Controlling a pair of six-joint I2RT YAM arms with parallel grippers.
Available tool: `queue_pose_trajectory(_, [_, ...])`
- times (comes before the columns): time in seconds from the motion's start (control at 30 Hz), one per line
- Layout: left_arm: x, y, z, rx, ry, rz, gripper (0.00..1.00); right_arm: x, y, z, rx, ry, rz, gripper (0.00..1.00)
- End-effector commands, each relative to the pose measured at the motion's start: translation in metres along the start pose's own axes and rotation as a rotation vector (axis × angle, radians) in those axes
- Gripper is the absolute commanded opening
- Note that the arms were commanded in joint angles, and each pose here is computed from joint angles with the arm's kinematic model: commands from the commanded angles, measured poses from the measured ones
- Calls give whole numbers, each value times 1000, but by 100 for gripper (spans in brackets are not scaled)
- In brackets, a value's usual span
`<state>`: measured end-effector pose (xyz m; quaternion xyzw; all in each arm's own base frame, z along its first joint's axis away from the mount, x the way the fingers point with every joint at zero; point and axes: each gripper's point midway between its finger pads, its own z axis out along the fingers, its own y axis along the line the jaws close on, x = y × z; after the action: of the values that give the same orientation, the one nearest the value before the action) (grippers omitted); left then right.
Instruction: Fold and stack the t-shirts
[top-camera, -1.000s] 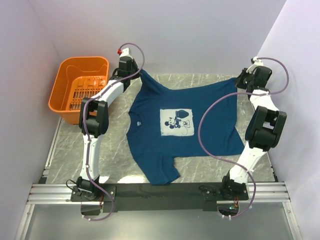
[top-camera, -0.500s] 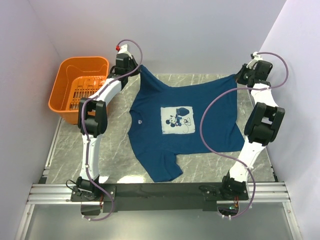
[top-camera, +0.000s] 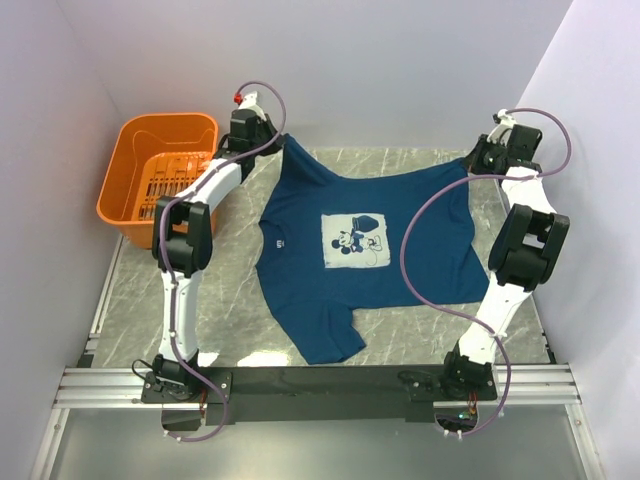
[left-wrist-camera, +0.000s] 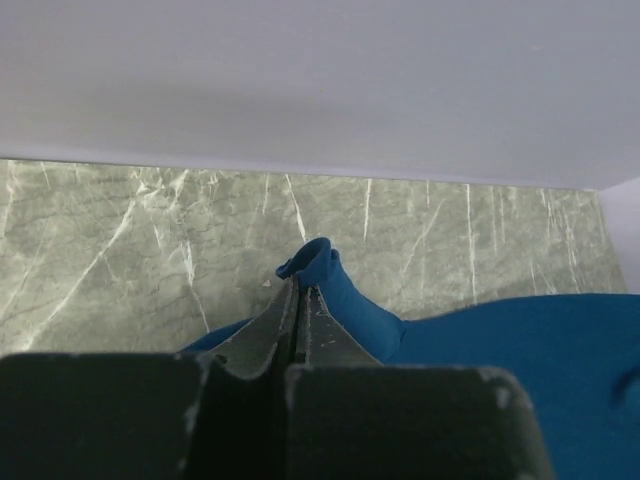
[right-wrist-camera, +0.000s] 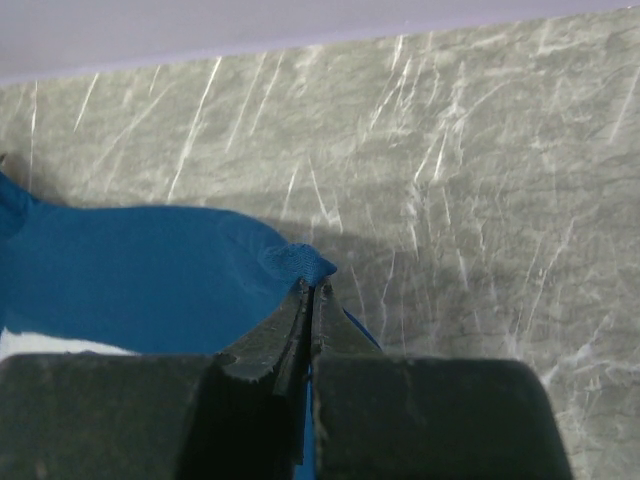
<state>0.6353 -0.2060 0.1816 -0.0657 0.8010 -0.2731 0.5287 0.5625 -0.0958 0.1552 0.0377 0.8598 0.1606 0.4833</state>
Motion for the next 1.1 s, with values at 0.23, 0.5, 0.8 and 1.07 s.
queue_pose_trajectory(0.23, [-57, -46, -53, 105, -116, 66, 1, -10, -8, -11, -29, -9, -67, 2])
queue_pose_trajectory(0.5, [-41, -47, -61, 131, -64, 70, 1, -10, -16, -1, -37, 5, -110, 5])
queue_pose_trajectory(0.8, [-42, -51, -59, 141, -53, 64, 1, -23, -23, 19, -11, 7, -345, 6])
queue_pose_trajectory(1.07, [-44, -53, -61, 149, -51, 89, 1, -27, -23, 28, -12, 15, -643, 4])
